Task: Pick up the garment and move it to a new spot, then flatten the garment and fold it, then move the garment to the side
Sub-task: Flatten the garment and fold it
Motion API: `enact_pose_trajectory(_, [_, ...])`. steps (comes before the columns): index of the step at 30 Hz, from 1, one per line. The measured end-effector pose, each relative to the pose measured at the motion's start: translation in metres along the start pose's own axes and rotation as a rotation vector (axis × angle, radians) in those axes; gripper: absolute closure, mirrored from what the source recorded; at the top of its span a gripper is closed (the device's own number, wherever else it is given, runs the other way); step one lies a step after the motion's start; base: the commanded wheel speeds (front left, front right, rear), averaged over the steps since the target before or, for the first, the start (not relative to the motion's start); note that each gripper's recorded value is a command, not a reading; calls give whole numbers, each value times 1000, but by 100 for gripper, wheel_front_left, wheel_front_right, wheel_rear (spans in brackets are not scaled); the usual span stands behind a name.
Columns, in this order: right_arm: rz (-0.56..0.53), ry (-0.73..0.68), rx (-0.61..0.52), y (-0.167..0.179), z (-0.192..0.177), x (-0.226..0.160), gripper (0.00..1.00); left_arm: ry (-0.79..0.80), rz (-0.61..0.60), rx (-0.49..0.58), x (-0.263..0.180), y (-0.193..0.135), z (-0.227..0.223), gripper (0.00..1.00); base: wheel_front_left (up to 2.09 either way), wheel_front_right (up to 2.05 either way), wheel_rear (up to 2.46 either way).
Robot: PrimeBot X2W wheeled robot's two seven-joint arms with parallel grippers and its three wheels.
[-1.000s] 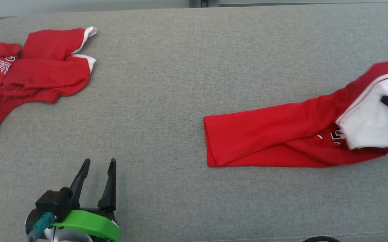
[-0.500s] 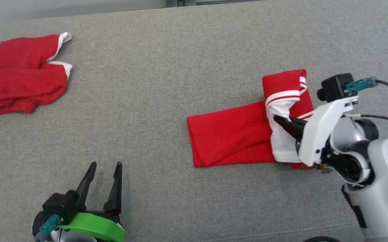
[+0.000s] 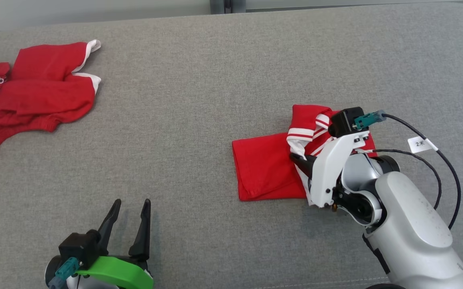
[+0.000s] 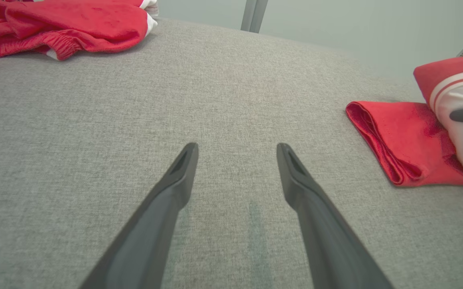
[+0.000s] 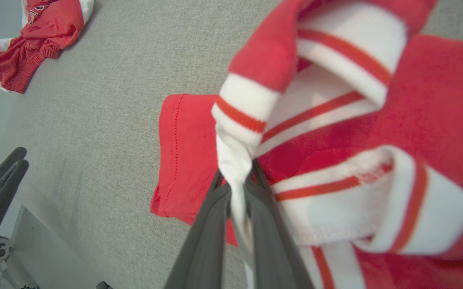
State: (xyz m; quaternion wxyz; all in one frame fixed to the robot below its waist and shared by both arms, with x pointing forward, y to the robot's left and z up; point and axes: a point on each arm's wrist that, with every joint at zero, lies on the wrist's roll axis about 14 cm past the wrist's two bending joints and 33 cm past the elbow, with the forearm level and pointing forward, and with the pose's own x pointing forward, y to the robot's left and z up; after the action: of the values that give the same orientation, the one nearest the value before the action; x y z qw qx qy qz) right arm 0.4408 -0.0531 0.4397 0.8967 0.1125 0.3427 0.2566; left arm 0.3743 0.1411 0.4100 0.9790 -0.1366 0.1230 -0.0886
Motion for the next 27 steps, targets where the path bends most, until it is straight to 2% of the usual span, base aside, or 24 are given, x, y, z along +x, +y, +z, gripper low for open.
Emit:
enact_pose_trajectory(3, [27, -4, -8, 13, 1, 4, 100, -12, -2, -1, -2, -3, 3, 0, 0, 0, 0])
enact_pose_trajectory(4, [33, -2, -17, 17, 1, 5, 81, -14, -1, -2, -3, -3, 4, 0, 0, 0, 0])
enact_pose_trajectory(5, [39, -7, -25, 20, 1, 5, 44, -16, 0, -2, -3, -3, 4, 0, 0, 0, 0])
enact_pose_trajectory(6, [45, -14, -32, 23, 3, 5, 44, -18, 0, -3, -4, -3, 4, 0, 0, 0, 0])
enact_pose_trajectory(7, [48, -19, -36, 25, 3, 5, 0, -19, 1, -4, -4, -3, 5, 0, 0, 0, 0])
enact_pose_trajectory(13, [93, -73, -97, 45, 17, -3, 0, -20, 10, -6, -9, -2, 4, 0, 0, 0, 0])
enact_pose_trajectory(18, [171, -225, -127, 67, 53, -36, 0, -22, 24, -6, -17, 1, 4, 0, 0, 0, 0])
enact_pose_trajectory(20, [152, -323, -132, 58, 76, -56, 0, -28, 22, -5, -17, 1, 6, 0, 0, 0, 0])
enact_pose_trajectory(23, [63, -504, -143, 29, 111, -88, 0, -34, 21, -6, -16, 0, 8, 0, 0, 0, 0])
enact_pose_trajectory(24, [29, -565, -145, 19, 120, -96, 45, -33, 21, -6, -15, 0, 8, 0, 0, 0, 0])
enact_pose_trajectory(25, [-18, -627, -146, 6, 127, -105, 96, -32, 20, -7, -15, 0, 7, 0, 0, 0, 0])
enact_pose_trajectory(27, [-109, -657, -209, -18, 124, -110, 100, -26, 21, -5, -13, 1, 6, 0, 0, 0, 0])
